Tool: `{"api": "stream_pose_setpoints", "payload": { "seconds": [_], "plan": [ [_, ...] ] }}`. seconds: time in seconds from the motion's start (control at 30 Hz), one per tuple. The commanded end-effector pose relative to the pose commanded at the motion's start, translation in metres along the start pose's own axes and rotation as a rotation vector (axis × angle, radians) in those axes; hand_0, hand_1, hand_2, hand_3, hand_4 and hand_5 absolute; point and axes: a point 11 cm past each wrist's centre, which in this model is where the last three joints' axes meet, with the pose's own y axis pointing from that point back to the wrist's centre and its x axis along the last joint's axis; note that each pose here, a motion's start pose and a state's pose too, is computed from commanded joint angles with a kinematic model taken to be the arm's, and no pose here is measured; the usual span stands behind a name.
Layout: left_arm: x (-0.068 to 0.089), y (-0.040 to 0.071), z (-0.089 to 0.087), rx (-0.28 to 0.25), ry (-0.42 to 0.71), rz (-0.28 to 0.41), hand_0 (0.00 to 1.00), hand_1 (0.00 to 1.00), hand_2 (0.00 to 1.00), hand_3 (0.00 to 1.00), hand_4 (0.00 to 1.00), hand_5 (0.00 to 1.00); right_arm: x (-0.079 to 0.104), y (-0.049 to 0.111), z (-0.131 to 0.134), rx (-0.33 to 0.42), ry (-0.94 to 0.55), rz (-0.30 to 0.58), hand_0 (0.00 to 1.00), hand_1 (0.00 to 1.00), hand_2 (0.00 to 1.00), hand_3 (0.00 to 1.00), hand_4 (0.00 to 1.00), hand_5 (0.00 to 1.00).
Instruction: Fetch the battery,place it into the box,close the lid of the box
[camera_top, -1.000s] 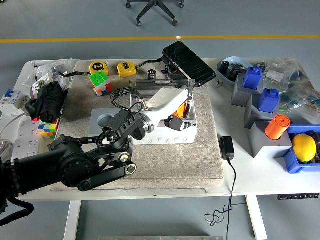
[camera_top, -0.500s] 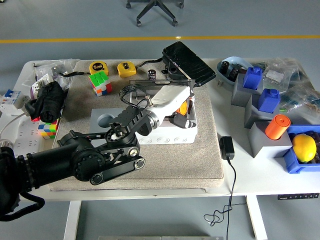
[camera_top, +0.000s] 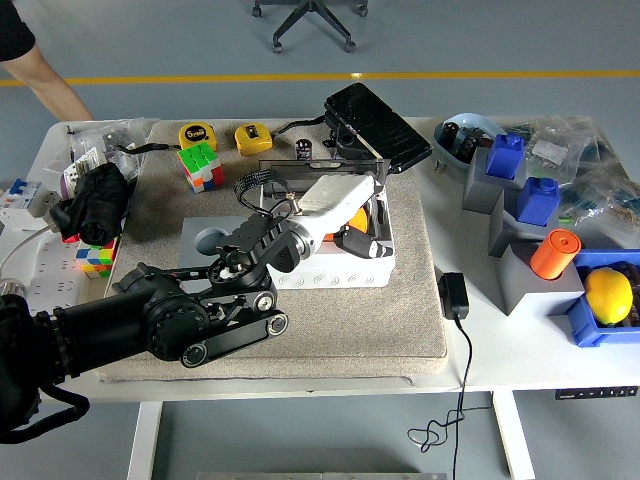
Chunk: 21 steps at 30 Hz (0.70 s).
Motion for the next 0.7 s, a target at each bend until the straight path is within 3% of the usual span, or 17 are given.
{"api": "stream_pose_setpoints", "payload": {
  "seconds": [0.4,0.7],
  "plan": [
    [0.003,0.002,0.003,-0.011,0.039,0.009,0.288,0.452,0.432,0.482,0.998,0.284,-0.001,0.000,0.001,-0.001,0.000,-0.002,0.591,0.604,0.580,0.557,0.928,0.444],
    [0.011,0.014,0.010,-0.047,0.113,0.026,0.292,0.460,0.432,0.479,0.998,0.288,-0.001,0.000,0.002,-0.002,-0.006,-0.001,0.592,0.605,0.580,0.557,0.928,0.444]
  ]
}}
